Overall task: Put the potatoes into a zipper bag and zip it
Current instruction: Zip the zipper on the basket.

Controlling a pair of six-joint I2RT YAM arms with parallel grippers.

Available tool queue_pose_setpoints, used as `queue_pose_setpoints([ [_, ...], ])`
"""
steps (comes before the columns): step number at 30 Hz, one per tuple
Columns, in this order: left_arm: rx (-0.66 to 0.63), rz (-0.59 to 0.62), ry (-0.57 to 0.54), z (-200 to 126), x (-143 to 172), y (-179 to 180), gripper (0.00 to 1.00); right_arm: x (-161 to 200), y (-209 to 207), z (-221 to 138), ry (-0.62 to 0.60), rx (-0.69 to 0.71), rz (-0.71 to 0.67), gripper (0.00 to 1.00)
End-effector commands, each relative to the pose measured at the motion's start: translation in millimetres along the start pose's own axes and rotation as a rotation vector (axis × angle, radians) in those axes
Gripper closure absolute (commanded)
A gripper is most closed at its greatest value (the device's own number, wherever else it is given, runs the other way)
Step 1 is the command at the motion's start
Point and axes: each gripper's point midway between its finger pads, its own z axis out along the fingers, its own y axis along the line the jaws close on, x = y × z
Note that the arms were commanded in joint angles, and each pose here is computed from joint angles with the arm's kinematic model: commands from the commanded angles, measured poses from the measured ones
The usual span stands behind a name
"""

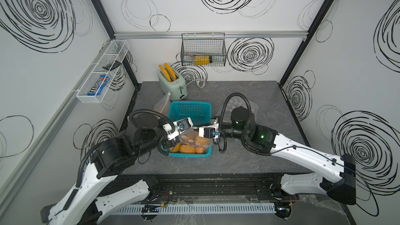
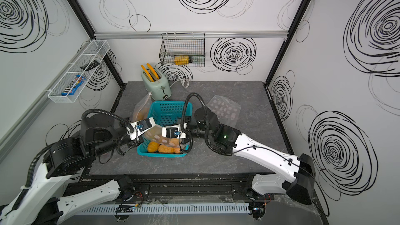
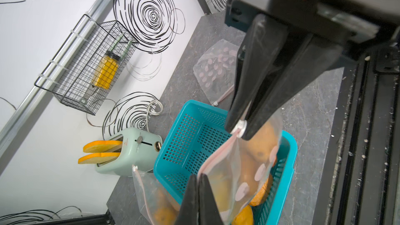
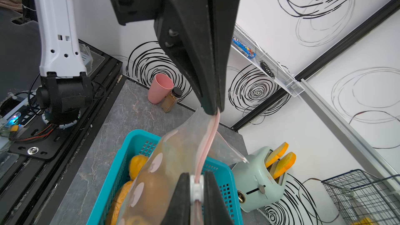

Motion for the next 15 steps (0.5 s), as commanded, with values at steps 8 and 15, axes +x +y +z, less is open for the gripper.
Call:
queue_pose_setpoints([
  [8,-0.253,-0.01,0.065,-17.2,13.5,43.9,1.0,9.9,11.6,-22.6,0.068,-0.022,0.057,0.89],
  [15,-0.28,-0.019,0.073,-16.9,15.9,47.8,1.0,21.1,18.3,-40.4,0.111,-0.023,0.098,0.89],
])
